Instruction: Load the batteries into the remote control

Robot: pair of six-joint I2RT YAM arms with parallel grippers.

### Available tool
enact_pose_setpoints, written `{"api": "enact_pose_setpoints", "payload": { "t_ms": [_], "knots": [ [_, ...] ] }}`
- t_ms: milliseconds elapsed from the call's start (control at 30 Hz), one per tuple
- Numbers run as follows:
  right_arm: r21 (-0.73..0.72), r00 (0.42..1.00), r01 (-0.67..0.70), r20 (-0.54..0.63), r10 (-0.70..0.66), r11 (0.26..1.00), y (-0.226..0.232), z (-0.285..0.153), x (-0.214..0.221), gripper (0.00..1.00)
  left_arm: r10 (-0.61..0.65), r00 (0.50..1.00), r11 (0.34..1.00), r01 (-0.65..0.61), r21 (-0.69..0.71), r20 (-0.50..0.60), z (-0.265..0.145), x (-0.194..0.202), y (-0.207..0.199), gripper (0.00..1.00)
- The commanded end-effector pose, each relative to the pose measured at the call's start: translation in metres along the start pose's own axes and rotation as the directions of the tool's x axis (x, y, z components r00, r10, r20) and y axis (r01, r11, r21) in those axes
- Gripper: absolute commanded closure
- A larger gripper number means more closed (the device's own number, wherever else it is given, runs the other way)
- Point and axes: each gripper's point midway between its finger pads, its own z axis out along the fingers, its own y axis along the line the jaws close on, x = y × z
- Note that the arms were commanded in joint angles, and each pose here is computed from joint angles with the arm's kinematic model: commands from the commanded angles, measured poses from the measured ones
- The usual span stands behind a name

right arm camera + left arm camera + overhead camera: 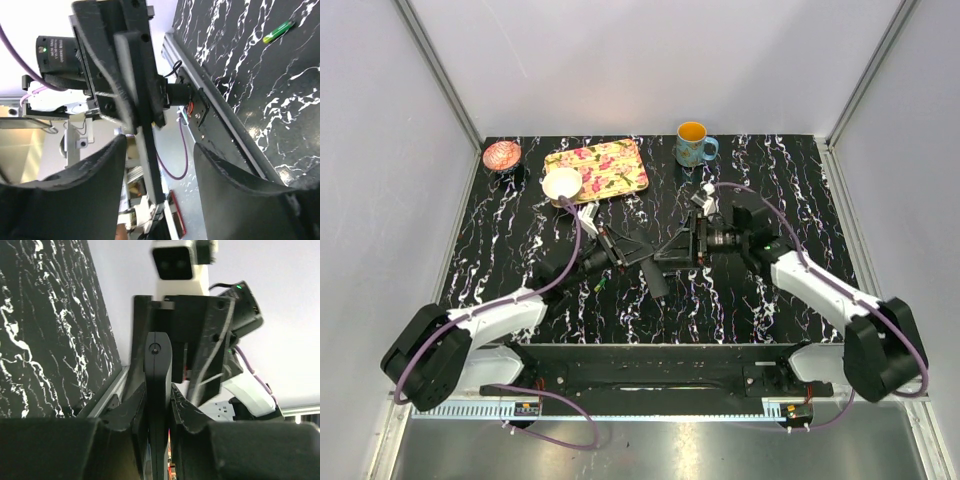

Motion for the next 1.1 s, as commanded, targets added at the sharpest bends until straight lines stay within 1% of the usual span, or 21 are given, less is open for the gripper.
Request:
{"api": "enact_pose_setpoints", "payload": {
  "t_ms": [0, 100, 133, 167, 200, 233, 267, 300, 333, 367, 433, 467, 500, 567, 600, 633, 667, 700, 767, 933, 1067],
  "knots": [
    [0.045, 0.985, 0.15, 0.076, -0.153, 0.988, 0.033, -0.024, -0.004, 0.33, 0.04, 0.999, 0.999, -0.04, -0.003, 0.001, 0.001, -0.016, -0.01, 1.0],
    [0.071, 0.977, 0.192, 0.08, -0.197, 0.979, 0.041, -0.037, 0.008, 0.31, 0.073, 0.997, 0.997, -0.071, -0.044, 0.041, 0.003, -0.037, -0.008, 1.0],
    [0.117, 0.982, 0.165, 0.078, -0.175, 0.979, 0.033, -0.041, 0.013, 0.31, 0.086, 0.995, 0.993, -0.082, -0.081, 0.046, 0.005, -0.043, -0.006, 1.0],
    [0.165, 0.968, 0.216, 0.095, -0.233, 0.962, 0.03, -0.047, 0.014, 0.31, 0.105, 0.993, 0.986, -0.098, -0.133, 0.048, 0.006, -0.048, 0.001, 1.0],
    [0.313, 0.947, 0.198, 0.184, -0.263, 0.929, 0.012, -0.056, -0.005, 0.31, 0.211, 0.975, 0.955, -0.192, -0.224, 0.063, 0.006, -0.061, 0.015, 1.0],
    [0.428, 0.95, 0.136, 0.198, -0.239, 0.894, -0.011, -0.067, -0.001, 0.32, 0.231, 0.973, 0.892, -0.202, -0.404, 0.025, 0.001, -0.069, 0.031, 1.0],
    [0.515, 0.933, 0.128, 0.228, -0.279, 0.847, -0.023, -0.08, -0.006, 0.32, 0.282, 0.959, 0.822, -0.243, -0.515, -0.003, -0.003, -0.076, 0.045, 1.0],
    [0.655, 0.896, 0.053, 0.303, -0.325, 0.754, -0.046, -0.102, -0.022, 0.33, 0.389, 0.92, 0.675, -0.326, -0.662, -0.056, -0.011, -0.093, 0.074, 1.0],
    [0.719, 0.894, 0.007, 0.307, -0.326, 0.695, -0.061, -0.115, -0.019, 0.33, 0.397, 0.91, 0.565, -0.346, -0.749, -0.122, -0.022, -0.1, 0.076, 1.0],
    [0.777, 0.869, -0.022, 0.326, -0.372, 0.629, -0.07, -0.131, -0.026, 0.33, 0.446, 0.884, 0.444, -0.355, -0.823, -0.141, -0.034, -0.114, 0.087, 1.0],
    [0.826, 0.867, -0.041, 0.309, -0.39, 0.562, -0.081, -0.144, -0.024, 0.33, 0.436, 0.867, 0.27, -0.381, -0.884, -0.241, -0.054, -0.121, 0.108, 1.0],
    [0.85, 0.859, -0.059, 0.311, -0.408, 0.524, -0.085, -0.151, -0.026, 0.33, 0.469, 0.849, 0.163, -0.353, -0.921, -0.243, -0.07, -0.134, 0.115, 1.0],
    [0.861, 0.858, -0.061, 0.303, -0.414, 0.505, -0.088, -0.155, -0.027, 0.33, 0.466, 0.856, 0.113, -0.308, -0.945, -0.223, -0.077, -0.138, 0.118, 1.0],
    [0.886, 0.852, -0.073, 0.294, -0.433, 0.457, -0.094, -0.163, -0.028, 0.33, 0.437, 0.856, -0.089, -0.264, -0.96, -0.276, -0.107, -0.144, 0.139, 1.0],
    [0.891, 0.851, -0.073, 0.29, -0.438, 0.448, -0.095, -0.165, -0.028, 0.33, 0.441, 0.859, -0.12, -0.23, -0.966, -0.259, -0.108, -0.149, 0.138, 1.0],
    [0.894, 0.849, -0.066, 0.284, -0.445, 0.443, -0.095, -0.165, -0.03, 0.32, 0.387, 0.867, -0.217, -0.245, -0.945, -0.314, -0.118, -0.145, 0.153, 1.0],
    [0.895, 0.846, -0.068, 0.287, -0.45, 0.441, -0.094, -0.166, -0.031, 0.32, 0.395, 0.862, -0.273, -0.22, -0.936, -0.318, -0.124, -0.15, 0.154, 1.0],
    [0.894, 0.846, -0.065, 0.285, -0.45, 0.444, -0.094, -0.165, -0.032, 0.33, 0.405, 0.857, -0.296, -0.206, -0.933, -0.318, -0.121, -0.157, 0.149, 1.0],
    [0.88, 0.849, -0.053, 0.288, -0.443, 0.471, -0.091, -0.16, -0.032, 0.32, 0.396, 0.844, -0.42, -0.185, -0.889, -0.363, -0.137, -0.165, 0.15, 1.0],
    [0.851, 0.846, -0.04, 0.308, -0.435, 0.523, -0.085, -0.151, -0.032, 0.32, 0.378, 0.844, -0.531, -0.139, -0.836, -0.381, -0.168, -0.186, 0.146, 1.0],
    [0.831, 0.853, -0.015, 0.301, -0.426, 0.556, -0.086, -0.142, -0.03, 0.32, 0.271, 0.879, -0.598, -0.166, -0.784, -0.393, -0.199, -0.199, 0.173, 1.0]
  ]
}}
